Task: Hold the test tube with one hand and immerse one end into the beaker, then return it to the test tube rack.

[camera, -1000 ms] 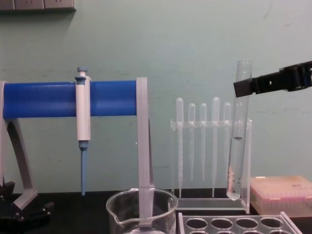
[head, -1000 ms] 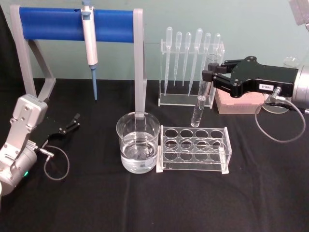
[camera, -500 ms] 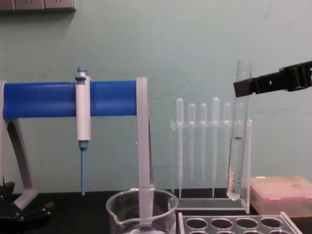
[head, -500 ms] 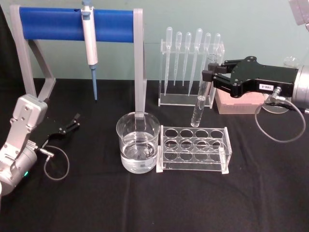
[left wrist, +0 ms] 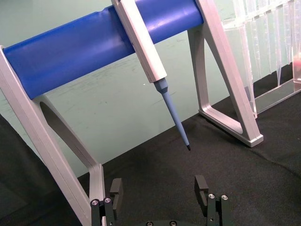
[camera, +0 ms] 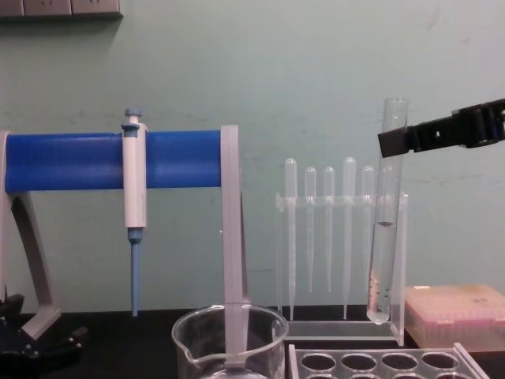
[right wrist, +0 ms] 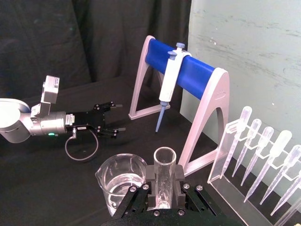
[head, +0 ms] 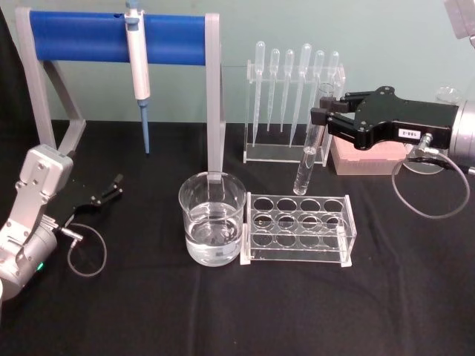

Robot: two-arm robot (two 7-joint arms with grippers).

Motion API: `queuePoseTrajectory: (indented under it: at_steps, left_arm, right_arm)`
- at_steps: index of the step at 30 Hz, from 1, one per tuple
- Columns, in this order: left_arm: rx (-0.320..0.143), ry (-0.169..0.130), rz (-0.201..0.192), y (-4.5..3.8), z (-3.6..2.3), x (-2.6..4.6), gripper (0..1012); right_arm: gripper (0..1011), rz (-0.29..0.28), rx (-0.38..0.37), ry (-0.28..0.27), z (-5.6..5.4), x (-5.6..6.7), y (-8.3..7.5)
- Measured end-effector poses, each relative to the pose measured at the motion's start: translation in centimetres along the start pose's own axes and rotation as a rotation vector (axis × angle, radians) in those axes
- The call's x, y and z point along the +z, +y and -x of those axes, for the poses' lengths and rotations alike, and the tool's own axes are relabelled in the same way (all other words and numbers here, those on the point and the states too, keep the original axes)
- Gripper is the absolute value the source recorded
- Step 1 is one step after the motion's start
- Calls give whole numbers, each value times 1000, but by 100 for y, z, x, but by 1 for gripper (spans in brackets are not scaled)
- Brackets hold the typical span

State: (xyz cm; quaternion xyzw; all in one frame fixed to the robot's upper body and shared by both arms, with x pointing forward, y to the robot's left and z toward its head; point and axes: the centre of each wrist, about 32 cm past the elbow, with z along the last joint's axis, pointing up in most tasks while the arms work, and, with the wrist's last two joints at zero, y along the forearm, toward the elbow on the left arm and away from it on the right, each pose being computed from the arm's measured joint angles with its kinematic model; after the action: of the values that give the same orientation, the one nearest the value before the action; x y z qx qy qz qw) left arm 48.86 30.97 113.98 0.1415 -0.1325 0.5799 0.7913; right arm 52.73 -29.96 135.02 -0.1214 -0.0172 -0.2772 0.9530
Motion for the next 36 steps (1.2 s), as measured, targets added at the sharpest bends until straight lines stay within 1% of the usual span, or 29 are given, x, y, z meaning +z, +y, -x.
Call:
queuePoseTrajectory:
  at_steps: [29, 36]
  left_arm:
    - [0, 0, 0, 0, 0, 0, 1000]
    - [0, 0, 0, 0, 0, 0, 1000]
  right_arm:
    - [222, 0, 0, 0, 0, 1, 1]
    - [222, -10, 20, -24, 17, 105, 64]
